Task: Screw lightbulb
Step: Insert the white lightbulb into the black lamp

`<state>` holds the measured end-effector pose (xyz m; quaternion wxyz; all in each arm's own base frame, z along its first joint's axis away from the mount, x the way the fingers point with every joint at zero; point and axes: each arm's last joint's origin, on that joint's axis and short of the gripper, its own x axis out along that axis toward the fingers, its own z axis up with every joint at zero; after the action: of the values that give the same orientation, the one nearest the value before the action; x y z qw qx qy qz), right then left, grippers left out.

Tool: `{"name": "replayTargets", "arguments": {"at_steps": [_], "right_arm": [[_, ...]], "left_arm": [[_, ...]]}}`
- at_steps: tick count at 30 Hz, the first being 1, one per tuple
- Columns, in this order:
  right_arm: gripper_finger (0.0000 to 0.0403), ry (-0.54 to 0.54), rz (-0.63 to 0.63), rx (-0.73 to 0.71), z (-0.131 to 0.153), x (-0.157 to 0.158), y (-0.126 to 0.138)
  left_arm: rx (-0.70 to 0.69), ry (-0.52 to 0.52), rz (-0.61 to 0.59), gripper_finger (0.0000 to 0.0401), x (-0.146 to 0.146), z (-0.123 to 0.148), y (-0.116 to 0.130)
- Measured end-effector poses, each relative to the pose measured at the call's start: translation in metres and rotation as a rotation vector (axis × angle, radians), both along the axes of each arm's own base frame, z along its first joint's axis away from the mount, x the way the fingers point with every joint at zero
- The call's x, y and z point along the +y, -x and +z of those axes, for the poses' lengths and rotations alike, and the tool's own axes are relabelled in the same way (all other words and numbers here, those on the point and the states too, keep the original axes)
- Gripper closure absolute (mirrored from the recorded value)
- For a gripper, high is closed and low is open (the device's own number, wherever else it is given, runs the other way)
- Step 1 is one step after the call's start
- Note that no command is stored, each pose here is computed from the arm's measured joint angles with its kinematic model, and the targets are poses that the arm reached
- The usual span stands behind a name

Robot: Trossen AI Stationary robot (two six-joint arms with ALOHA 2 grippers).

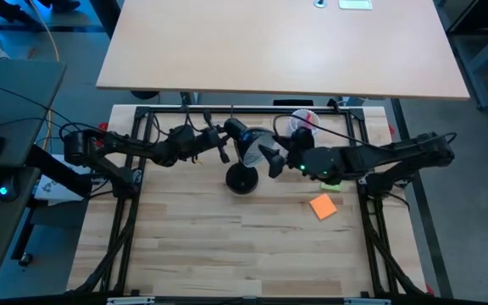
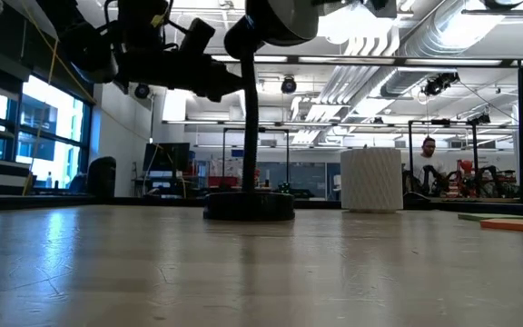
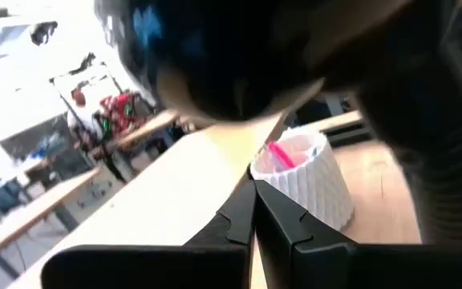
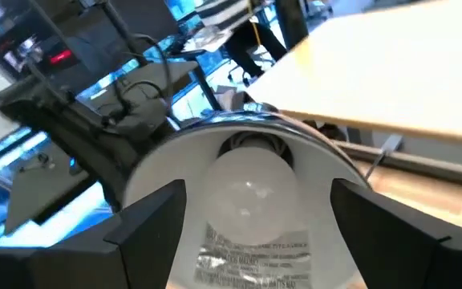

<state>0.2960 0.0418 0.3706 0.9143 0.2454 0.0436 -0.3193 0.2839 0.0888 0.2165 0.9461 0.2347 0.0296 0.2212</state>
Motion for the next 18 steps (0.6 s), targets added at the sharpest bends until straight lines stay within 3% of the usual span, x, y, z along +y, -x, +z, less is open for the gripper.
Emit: {"name": "replayTargets", "arguments": {"at_steps": [7,14,18], "right_arm": [[0.0096,0.332,0.164,0.21,0.007,0.023,0.014],[0.0096,0.847,0.436,0.69,-0.021,0.047,0.015],[0.0096,1.044,0.52,0.859,-0.035,0.05,0.004]], "left_arm": [[0.016,0.11,0.026,0.0399,0.003,-0.006,0.001],[0.05,0.222,0.02,0.0399,-0.001,-0.014,0.0],[0.036,0.295,0.004,0.0399,-0.006,-0.016,-0.001]]}}
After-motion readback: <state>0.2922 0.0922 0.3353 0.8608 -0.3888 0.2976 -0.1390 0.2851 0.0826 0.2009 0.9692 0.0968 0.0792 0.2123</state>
